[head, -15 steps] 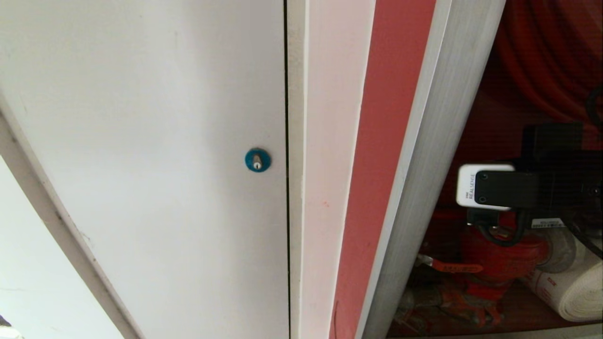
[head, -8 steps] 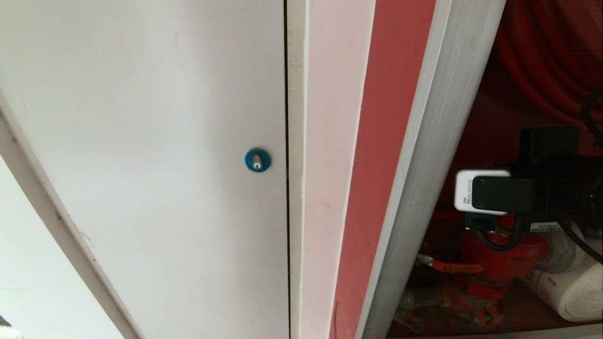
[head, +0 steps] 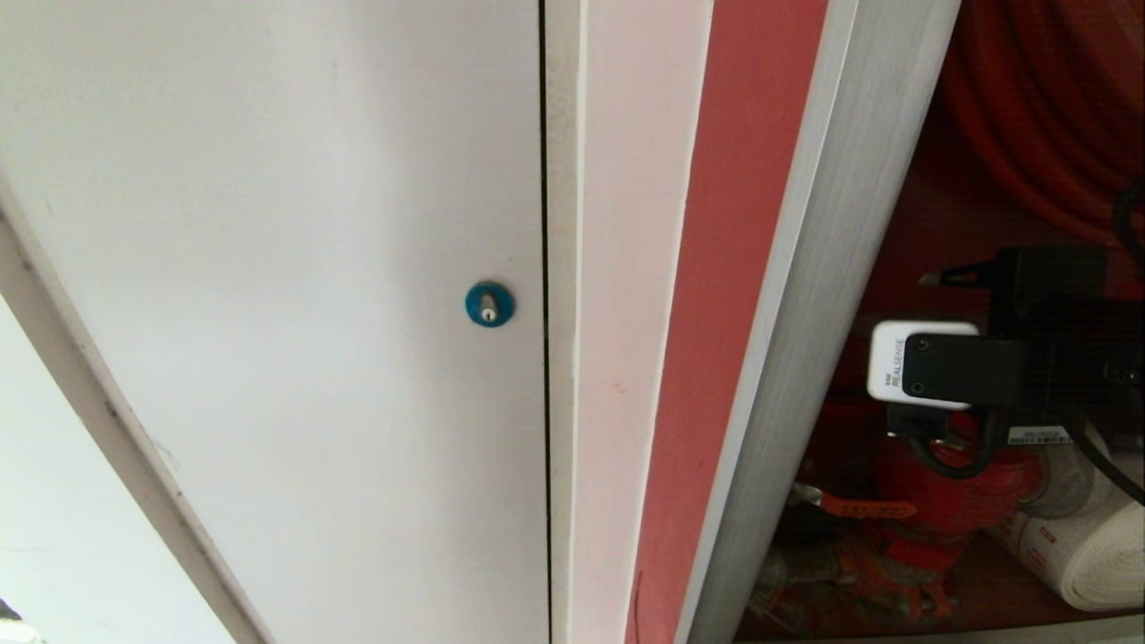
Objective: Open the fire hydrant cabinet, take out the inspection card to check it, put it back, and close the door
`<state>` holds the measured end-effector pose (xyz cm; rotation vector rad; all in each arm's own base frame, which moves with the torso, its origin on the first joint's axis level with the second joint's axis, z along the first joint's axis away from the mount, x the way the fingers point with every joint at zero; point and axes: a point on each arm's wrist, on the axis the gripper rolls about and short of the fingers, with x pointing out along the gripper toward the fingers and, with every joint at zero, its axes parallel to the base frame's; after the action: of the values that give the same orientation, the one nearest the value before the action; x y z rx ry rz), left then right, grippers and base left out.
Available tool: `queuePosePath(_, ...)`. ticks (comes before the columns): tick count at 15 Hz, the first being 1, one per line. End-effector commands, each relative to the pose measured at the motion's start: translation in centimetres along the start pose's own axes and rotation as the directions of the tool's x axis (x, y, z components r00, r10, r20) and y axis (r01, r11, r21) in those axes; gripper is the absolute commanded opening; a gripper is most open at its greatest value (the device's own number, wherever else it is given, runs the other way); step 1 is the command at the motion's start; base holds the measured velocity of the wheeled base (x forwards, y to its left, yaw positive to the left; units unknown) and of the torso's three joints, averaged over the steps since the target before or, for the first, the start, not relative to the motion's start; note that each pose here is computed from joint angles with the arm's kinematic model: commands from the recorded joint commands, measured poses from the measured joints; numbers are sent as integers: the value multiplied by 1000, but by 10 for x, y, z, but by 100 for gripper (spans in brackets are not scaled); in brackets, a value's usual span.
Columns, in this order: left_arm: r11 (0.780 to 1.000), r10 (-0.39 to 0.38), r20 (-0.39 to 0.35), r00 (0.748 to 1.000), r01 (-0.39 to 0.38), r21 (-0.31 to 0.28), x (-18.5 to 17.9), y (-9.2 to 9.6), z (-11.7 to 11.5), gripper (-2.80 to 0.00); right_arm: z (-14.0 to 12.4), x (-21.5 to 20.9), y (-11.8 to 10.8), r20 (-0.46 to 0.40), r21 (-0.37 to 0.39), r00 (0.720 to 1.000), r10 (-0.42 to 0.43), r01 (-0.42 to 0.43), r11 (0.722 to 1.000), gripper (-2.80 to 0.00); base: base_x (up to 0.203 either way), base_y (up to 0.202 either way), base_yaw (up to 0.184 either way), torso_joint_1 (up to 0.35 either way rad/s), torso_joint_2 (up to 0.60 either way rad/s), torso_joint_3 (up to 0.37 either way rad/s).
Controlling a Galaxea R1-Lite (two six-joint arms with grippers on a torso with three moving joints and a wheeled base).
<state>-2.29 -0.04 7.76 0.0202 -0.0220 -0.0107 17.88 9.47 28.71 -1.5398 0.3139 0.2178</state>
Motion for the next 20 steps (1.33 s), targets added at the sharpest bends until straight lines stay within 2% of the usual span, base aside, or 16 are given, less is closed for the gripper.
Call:
queuePosePath(1,1000,0,-7,1000,0,0,1,0,-2,-280,-3,-3,5,2,-11,1000,10,-10,1000,0,0,0,0,0,0,0)
queuePosePath(8,1000,0,-6,1000,0,0,1,0,-2,-280,-7,-7,23,16,-36,999,46,-46,998,0,0,0,0,0,0,0)
queuePosePath(15,1000,0,-7,1000,0,0,1,0,-2,-280,-22,-37,31,62,-24,998,7,-5,1000,0,0,0,0,0,0,0)
queuePosePath(18,1000,0,-6,1000,0,0,0,0,-2,-280,-34,-55,35,81,-5,996,-30,30,1000,0,0,0,0,0,0,0)
queuePosePath(20,1000,0,-8,1000,0,0,1,0,-2,-280,-46,-70,42,86,-18,996,-18,19,1000,0,0,0,0,0,0,0)
